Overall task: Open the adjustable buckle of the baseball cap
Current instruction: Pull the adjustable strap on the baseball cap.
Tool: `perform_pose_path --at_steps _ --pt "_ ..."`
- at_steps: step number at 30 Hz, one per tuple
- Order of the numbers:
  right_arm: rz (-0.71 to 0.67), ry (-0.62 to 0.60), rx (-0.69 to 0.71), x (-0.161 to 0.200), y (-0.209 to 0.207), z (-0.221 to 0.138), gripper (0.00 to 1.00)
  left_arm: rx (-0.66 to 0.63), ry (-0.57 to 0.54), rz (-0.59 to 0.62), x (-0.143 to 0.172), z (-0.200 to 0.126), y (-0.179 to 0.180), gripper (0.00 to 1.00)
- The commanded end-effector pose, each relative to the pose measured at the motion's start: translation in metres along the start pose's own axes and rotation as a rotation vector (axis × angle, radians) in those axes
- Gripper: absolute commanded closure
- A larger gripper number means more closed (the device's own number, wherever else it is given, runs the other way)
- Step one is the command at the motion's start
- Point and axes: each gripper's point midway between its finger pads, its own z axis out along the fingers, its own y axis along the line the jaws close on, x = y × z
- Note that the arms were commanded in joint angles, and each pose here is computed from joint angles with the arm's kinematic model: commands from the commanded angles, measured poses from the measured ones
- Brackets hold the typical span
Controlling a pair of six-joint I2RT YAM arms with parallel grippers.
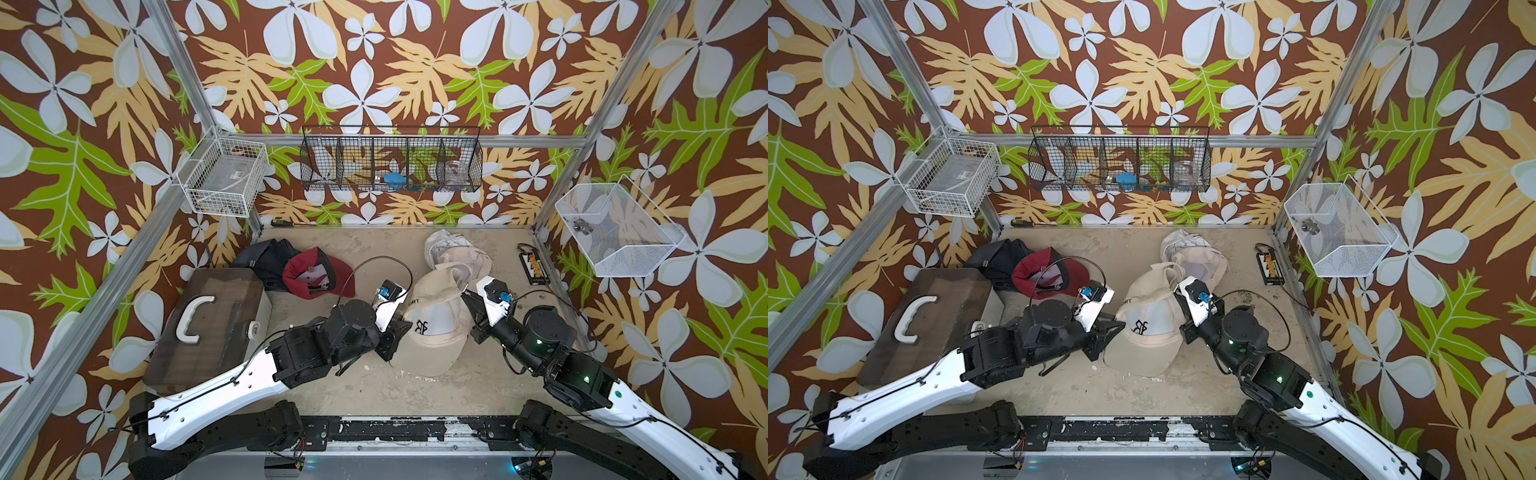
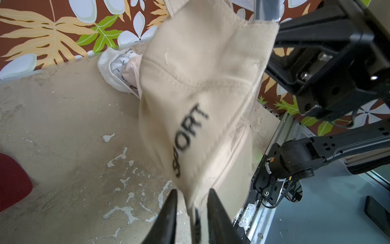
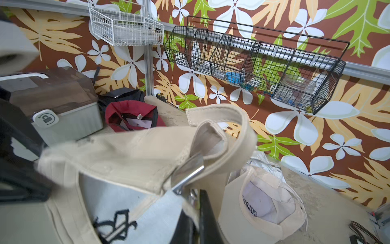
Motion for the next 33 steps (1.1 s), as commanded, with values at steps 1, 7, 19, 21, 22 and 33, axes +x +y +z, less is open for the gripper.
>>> perform_pose_path --at_steps 1,7,19,21,22,33 --pt "0.022 -0.016 -0.06 -0.007 0.01 -0.001 1.0 0.004 -0.044 0.037 -0.008 0.0 -0.008 0.64" --pt "0.037 -0.012 -0.106 -0.008 0.018 0.0 1.0 0.036 -0.057 0.074 -0.007 0.006 -0.026 0.54" --pt "0.072 0.006 -0.137 -0.004 0.025 0.003 1.0 0.082 -0.146 0.083 -0.027 0.005 -0.045 0.54" --pt "0.094 0.006 -0.138 -0.005 0.025 0.004 1.0 0.084 -0.149 0.089 -0.026 0.007 -0.049 0.54" --pt "0.104 0.006 -0.141 -0.006 0.025 0.004 1.0 0.081 -0.152 0.094 -0.027 0.008 -0.049 0.54" --pt "0.18 0.029 -0.19 -0.002 0.035 0.006 1.0 0.038 -0.271 0.12 -0.045 0.013 -0.05 0.55"
